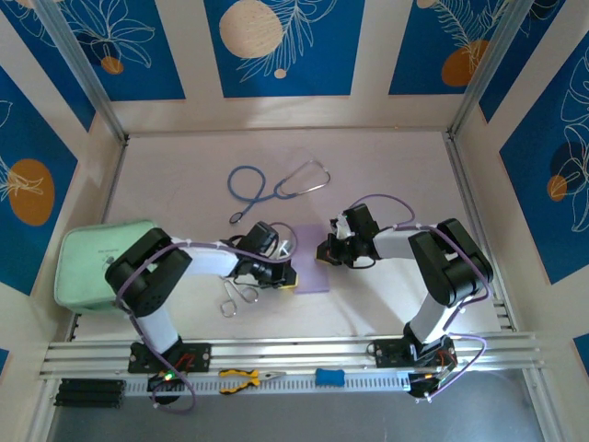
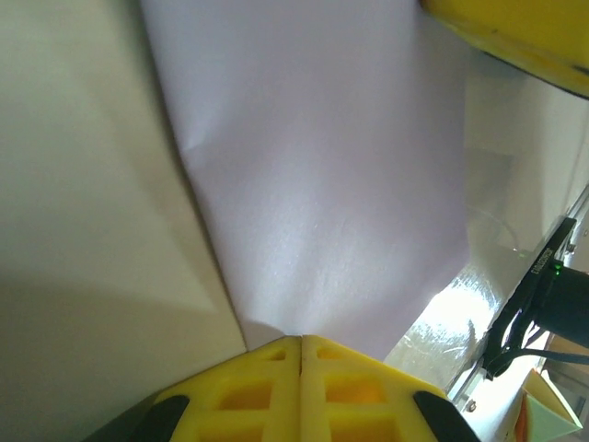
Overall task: Fold a paper plane with a square sheet of paper (pick it up from the middle)
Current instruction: Fold the square sheet of paper in half at the center of the table.
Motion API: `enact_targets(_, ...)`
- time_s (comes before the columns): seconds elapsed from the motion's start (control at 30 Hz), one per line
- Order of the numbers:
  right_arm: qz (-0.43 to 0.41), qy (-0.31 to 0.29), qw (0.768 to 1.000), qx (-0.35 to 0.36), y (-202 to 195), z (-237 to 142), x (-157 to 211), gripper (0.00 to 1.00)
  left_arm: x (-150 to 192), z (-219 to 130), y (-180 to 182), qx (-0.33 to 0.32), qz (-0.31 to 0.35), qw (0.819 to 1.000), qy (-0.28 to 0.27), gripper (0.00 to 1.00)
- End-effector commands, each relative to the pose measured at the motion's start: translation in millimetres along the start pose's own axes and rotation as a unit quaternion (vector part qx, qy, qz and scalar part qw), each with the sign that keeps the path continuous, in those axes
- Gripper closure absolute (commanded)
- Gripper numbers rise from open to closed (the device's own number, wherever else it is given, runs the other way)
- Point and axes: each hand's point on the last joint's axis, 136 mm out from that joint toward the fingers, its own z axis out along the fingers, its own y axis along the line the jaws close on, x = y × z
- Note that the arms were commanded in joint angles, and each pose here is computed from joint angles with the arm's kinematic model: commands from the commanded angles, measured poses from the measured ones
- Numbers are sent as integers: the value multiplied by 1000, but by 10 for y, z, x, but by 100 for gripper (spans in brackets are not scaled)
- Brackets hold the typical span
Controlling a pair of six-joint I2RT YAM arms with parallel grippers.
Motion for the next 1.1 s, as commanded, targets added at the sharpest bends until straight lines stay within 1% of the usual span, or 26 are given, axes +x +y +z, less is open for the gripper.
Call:
enact_targets(0.0,49,23,993,105,-558,25,278,100,117,-75,-15,-7,-4,1000,9,96)
enact_targets(0.17,50,24,993,106,-563,22,285,100,-44,-133,-339,29,-6,1000,-4,97)
enact_targets(0.27,49,23,993,105,-554,21,282,100,-118,-107,-391,35,-7,999,-10,97)
enact_targets(0.37,50,25,993,105,-559,22,288,100,-119,-34,-366,34,-12,999,-3,97)
enact_targets(0.47,50,24,993,106,-565,22,289,100,-3,44,-290,28,-18,999,20,97)
enact_targets(0.53,51,24,993,106,-566,23,290,100,101,73,-192,10,-24,999,38,97)
enact_targets(0.6,51,25,993,106,-564,24,287,100,234,84,-44,-21,-31,997,60,98)
enact_targets(0.67,52,25,993,107,-575,25,289,100,326,88,49,-34,-34,996,71,98)
enact_targets(0.8,52,25,993,107,-574,22,284,100,492,98,195,-43,-44,994,86,98)
enact_targets(0.93,53,26,993,107,-578,15,290,100,608,63,301,-64,-39,993,92,98)
enact_targets(1.07,52,25,993,106,-577,14,283,100,635,23,276,-59,-26,994,88,98)
